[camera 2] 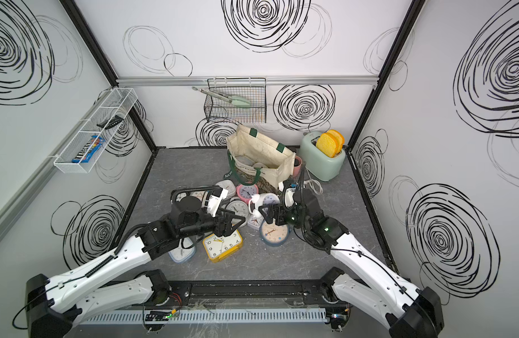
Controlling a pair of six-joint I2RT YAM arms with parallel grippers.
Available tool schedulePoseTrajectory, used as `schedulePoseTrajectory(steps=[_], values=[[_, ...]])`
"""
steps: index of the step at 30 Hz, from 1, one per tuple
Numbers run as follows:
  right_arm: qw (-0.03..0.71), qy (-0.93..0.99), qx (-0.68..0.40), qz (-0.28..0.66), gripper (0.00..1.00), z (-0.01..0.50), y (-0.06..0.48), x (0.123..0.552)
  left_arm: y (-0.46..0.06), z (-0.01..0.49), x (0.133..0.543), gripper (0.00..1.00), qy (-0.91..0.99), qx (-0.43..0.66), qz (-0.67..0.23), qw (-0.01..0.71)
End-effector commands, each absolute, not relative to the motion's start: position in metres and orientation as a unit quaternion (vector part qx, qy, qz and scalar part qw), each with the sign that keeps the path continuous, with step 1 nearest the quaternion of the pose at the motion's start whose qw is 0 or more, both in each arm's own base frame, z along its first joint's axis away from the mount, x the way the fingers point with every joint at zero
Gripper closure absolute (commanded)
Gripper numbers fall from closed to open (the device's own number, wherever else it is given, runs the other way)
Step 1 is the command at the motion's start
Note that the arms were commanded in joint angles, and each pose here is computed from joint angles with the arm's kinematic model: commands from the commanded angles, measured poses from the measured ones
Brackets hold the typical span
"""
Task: Put the alarm clock into the canvas bag
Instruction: Pick up the alarm from the center of the board.
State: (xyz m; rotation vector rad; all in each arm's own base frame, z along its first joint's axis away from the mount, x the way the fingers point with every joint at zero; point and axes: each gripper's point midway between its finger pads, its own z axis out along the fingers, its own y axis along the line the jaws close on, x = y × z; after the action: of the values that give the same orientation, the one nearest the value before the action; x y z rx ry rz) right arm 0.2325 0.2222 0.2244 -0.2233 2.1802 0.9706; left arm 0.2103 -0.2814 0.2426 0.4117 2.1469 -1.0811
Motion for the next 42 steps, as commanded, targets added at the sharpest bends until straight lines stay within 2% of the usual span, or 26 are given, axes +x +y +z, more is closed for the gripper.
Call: schedulePoseTrajectory(steps=[1,4,13,18,21,29,30,32,33,34,35,42], values=[[0.377,0.827,-0.086,0.408,0.38,0.244,0.221,0.226,-0.295,0.269,0.230,0.36,0.811,0.134,-0.427,0.378],[0.377,0.825,-0.084,0.411,0.38,0.246,0.217,0.223,-0.304,0.266,0.236,0.43,0.817,0.127,-0.425,0.369],[0.376,0.824,-0.090,0.415,0.39,0.246,0.215,0.219,-0.328,0.274,0.244,0.55,0.808,0.129,-0.446,0.362],[0.376,0.823,-0.090,0.415,0.40,0.245,0.213,0.218,-0.330,0.272,0.248,0.67,0.812,0.120,-0.444,0.358],[0.379,0.823,-0.092,0.414,0.40,0.245,0.213,0.218,-0.331,0.270,0.249,0.70,0.815,0.112,-0.447,0.353],[0.391,0.812,-0.116,0.418,0.40,0.250,0.217,0.217,-0.328,0.264,0.245,0.95,0.821,0.072,-0.469,0.318],[0.393,0.810,-0.118,0.418,0.38,0.250,0.217,0.218,-0.327,0.265,0.243,0.99,0.820,0.066,-0.474,0.314],[0.401,0.806,-0.119,0.419,0.30,0.253,0.217,0.219,-0.324,0.270,0.241,1.00,0.819,0.055,-0.479,0.312],[0.407,0.802,-0.121,0.421,0.21,0.254,0.217,0.219,-0.320,0.274,0.242,1.00,0.817,0.048,-0.479,0.317],[0.413,0.798,-0.123,0.422,0.06,0.255,0.217,0.219,-0.316,0.282,0.244,1.00,0.815,0.043,-0.475,0.330],[0.419,0.794,-0.124,0.423,0.02,0.257,0.217,0.220,-0.313,0.292,0.245,1.00,0.811,0.044,-0.470,0.345],[0.450,0.796,-0.110,0.390,0.03,0.251,0.202,0.224,-0.264,0.371,0.284,1.00,0.786,0.020,-0.360,0.502]])
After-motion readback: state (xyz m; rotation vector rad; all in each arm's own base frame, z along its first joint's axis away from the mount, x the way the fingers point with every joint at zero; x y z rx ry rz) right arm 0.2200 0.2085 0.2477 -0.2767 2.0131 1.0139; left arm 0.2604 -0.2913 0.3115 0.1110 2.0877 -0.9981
